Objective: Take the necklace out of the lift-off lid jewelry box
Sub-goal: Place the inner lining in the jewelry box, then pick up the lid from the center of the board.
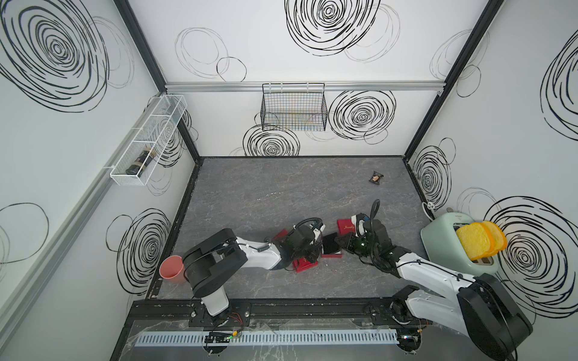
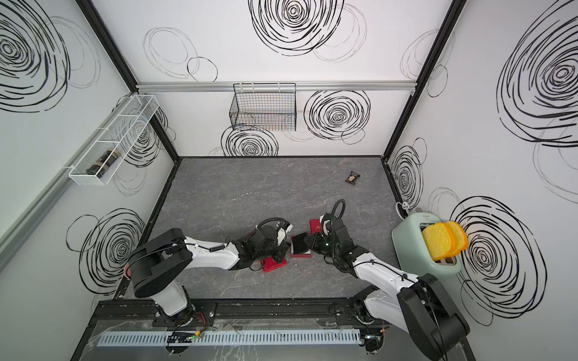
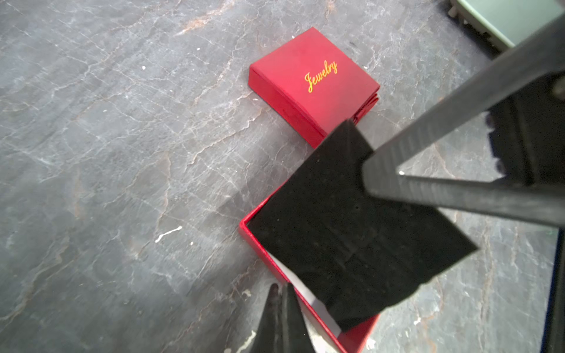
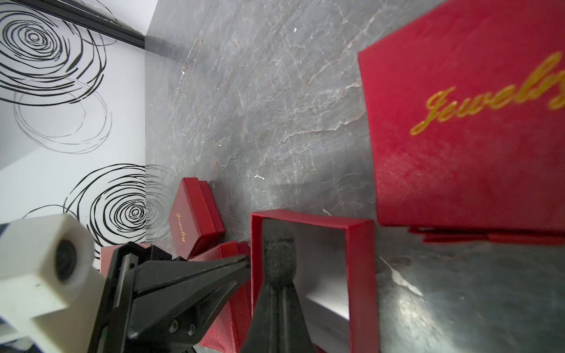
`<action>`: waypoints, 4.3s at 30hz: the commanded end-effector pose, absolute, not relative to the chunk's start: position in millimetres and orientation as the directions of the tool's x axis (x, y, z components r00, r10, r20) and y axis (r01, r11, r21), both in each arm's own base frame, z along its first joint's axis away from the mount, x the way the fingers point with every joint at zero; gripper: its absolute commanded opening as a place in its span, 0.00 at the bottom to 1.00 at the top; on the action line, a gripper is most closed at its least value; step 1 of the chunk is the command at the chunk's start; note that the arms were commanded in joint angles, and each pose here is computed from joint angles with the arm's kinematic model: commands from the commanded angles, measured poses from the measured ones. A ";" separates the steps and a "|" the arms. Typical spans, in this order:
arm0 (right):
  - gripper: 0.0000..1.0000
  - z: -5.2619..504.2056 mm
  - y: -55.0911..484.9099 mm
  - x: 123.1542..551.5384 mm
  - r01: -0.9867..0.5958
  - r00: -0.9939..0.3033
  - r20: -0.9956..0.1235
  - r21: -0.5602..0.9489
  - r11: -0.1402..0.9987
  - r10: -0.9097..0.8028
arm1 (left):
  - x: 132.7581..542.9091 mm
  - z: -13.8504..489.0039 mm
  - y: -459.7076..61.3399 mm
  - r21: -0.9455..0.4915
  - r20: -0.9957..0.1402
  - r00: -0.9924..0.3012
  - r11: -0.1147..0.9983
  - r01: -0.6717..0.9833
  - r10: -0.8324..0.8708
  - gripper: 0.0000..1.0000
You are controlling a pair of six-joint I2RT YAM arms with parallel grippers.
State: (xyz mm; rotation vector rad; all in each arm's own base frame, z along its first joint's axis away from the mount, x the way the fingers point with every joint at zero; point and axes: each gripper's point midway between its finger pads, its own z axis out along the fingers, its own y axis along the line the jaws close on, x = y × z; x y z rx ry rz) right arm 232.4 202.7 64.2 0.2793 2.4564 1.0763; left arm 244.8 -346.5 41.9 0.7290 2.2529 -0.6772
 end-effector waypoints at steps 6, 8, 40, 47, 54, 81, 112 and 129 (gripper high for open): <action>0.04 51.6 201.1 233.2 0.001 -0.873 -0.365 0.663 0.749 0.324 | 244.5 42.9 -352.7 -0.285 -0.719 -0.632 0.707 0.648 0.289 0.05; 0.06 50.7 203.3 233.6 -0.027 -0.875 -0.393 0.622 0.782 0.283 | 244.2 43.2 -352.8 -0.285 -0.719 -0.632 0.706 0.648 0.289 0.05; 0.21 87.6 236.9 230.4 -0.311 -0.851 -0.518 0.352 0.883 -0.093 | 248.7 64.1 -332.9 -0.294 -0.746 -0.618 0.710 0.640 0.248 0.05; 0.18 56.2 222.1 234.9 -0.242 -0.876 -0.476 0.298 0.923 -0.076 | 247.4 86.3 -328.4 -0.259 -0.788 -0.563 0.695 0.670 0.249 0.06; 0.17 34.2 200.2 234.1 -0.203 -0.880 -0.467 0.198 0.959 -0.090 | 247.0 94.1 -324.6 -0.233 -0.802 -0.540 0.696 0.679 0.257 0.07; 0.44 78.3 201.0 269.0 -0.250 -0.823 -0.546 0.099 0.963 -0.158 | 239.9 116.9 -306.1 -0.193 -0.831 -0.500 0.717 0.670 0.244 0.13; 0.99 27.1 134.9 324.3 -0.044 -0.884 -0.465 -0.008 0.999 -0.043 | 226.7 131.9 -286.4 -0.181 -0.865 -0.455 0.713 0.677 0.213 0.84; 0.81 37.8 129.6 316.7 -0.022 -0.881 -0.473 0.044 0.999 0.002 | 224.8 129.2 -283.7 -0.177 -0.865 -0.453 0.713 0.678 0.215 0.84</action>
